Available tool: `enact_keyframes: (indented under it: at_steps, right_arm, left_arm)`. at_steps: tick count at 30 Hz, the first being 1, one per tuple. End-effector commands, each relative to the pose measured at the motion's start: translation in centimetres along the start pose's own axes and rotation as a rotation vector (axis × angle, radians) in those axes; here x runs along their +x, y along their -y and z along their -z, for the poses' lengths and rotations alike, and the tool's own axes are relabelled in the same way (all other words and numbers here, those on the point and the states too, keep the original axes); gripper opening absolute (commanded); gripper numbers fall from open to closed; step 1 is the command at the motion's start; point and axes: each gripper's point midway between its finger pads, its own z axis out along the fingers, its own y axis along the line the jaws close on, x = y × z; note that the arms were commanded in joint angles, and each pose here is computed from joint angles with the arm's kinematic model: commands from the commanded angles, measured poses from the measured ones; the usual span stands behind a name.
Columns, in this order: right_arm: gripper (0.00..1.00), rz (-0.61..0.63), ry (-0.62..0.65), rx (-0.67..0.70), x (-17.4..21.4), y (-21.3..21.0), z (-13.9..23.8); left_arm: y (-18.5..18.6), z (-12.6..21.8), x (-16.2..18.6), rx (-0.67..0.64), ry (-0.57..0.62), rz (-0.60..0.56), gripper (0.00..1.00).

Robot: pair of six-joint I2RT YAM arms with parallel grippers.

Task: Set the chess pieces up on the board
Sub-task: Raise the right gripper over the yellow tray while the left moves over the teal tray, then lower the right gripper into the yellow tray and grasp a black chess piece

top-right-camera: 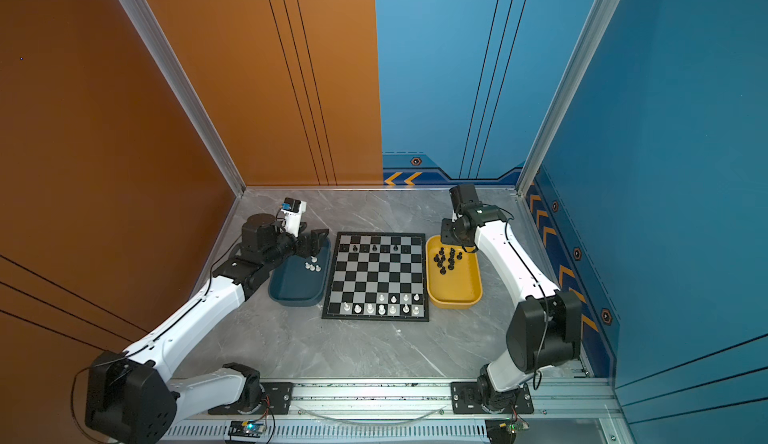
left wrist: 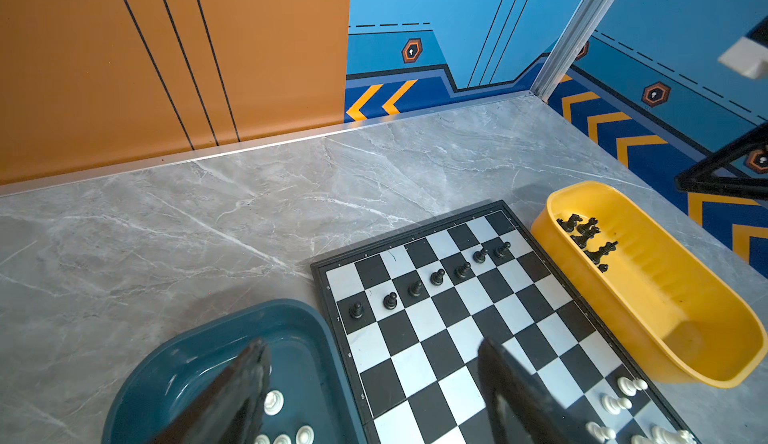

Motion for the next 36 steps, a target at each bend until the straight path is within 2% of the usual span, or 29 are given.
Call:
enact_keyframes:
  at_steps: [1, 7, 20, 36]
  right_arm:
    - [0.39, 0.012, -0.061, -0.005, 0.4, -0.6, -0.6]
    - [0.36, 0.03, -0.076, 0.055, 0.5, 0.4, -1.5]
    - [0.36, 0.001, -0.117, 0.061, 2.0, 1.7, -2.1]
    - [0.34, -0.005, -0.134, 0.048, 0.5, 1.3, -4.3]
  left_arm:
    - [1.1, 0.0, -1.9, 0.04, 0.04, -0.007, 0.8]
    - [1.5, -0.6, -2.1, 0.045, 0.043, -0.011, 0.8]
    - [2.6, -1.9, -2.5, 0.075, 0.029, -0.022, 0.79]
    - [3.1, -1.5, -2.9, 0.069, 0.03, -0.048, 0.78]
